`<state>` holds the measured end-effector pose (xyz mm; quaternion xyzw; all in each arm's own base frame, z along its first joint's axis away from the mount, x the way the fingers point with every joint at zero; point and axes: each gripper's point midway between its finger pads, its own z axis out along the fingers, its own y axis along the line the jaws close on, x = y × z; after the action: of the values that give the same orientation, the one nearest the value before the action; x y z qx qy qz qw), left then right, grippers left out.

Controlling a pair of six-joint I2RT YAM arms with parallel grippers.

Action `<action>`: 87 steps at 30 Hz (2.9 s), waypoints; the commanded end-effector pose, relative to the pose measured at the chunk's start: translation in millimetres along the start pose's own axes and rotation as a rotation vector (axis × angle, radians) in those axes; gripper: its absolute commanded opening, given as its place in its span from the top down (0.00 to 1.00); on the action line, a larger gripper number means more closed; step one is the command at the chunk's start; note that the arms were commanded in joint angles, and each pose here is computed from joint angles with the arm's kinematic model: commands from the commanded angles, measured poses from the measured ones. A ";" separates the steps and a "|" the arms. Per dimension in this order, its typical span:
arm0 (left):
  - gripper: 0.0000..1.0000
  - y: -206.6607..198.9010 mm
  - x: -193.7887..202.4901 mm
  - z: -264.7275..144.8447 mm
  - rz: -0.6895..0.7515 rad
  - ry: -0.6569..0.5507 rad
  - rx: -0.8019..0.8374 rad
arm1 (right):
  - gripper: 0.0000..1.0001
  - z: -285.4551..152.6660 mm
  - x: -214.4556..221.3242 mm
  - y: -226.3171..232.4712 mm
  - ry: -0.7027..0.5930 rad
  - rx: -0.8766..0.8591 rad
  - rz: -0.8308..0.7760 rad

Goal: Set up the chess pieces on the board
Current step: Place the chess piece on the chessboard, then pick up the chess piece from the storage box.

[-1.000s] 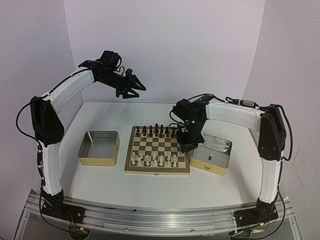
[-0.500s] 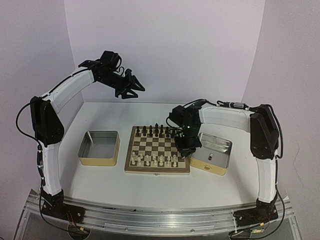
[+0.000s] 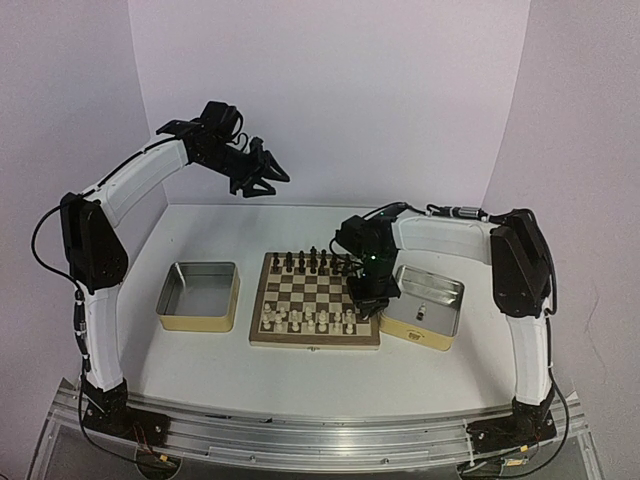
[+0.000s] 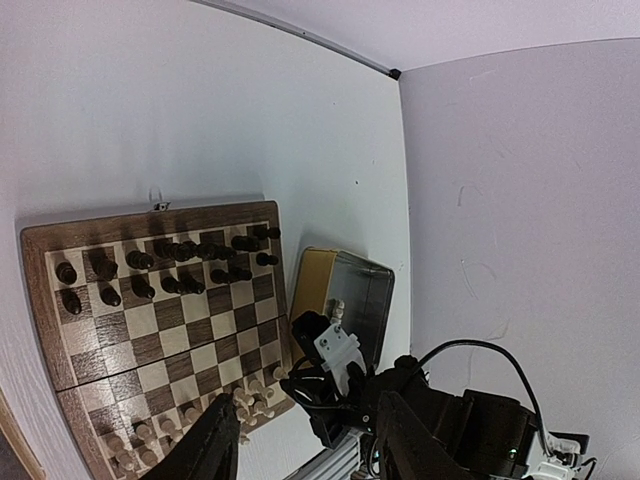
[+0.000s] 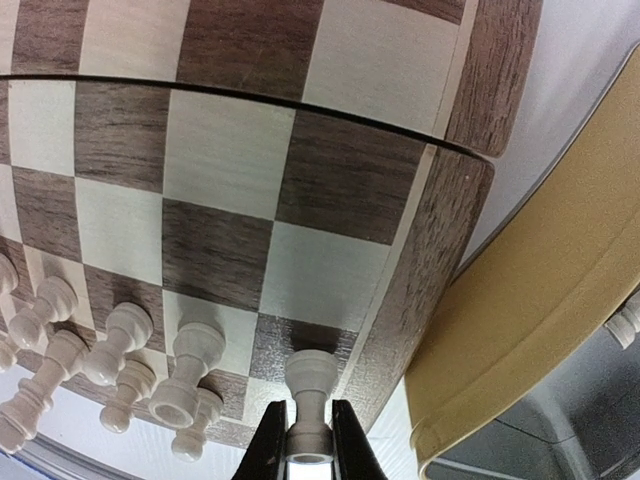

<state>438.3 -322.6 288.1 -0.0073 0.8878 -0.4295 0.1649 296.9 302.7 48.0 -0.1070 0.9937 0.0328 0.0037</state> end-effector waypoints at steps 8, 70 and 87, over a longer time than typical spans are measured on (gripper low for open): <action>0.54 -22.1 -5.3 -28.7 0.051 -0.061 0.034 | 1.00 1.9 -1.9 8.5 0.011 -0.018 0.002; 0.54 -20.9 2.7 -7.3 0.039 -0.029 0.059 | 0.58 -79.2 -19.5 -146.2 -0.258 0.094 0.466; 0.54 -27.1 15.3 8.0 0.051 0.011 0.074 | 0.61 5.4 -23.7 -156.2 -0.034 -0.001 0.497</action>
<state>424.0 -344.7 282.8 0.0149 0.8829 -0.4432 0.1544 345.2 145.9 40.2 0.1319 0.9910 0.0139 0.0199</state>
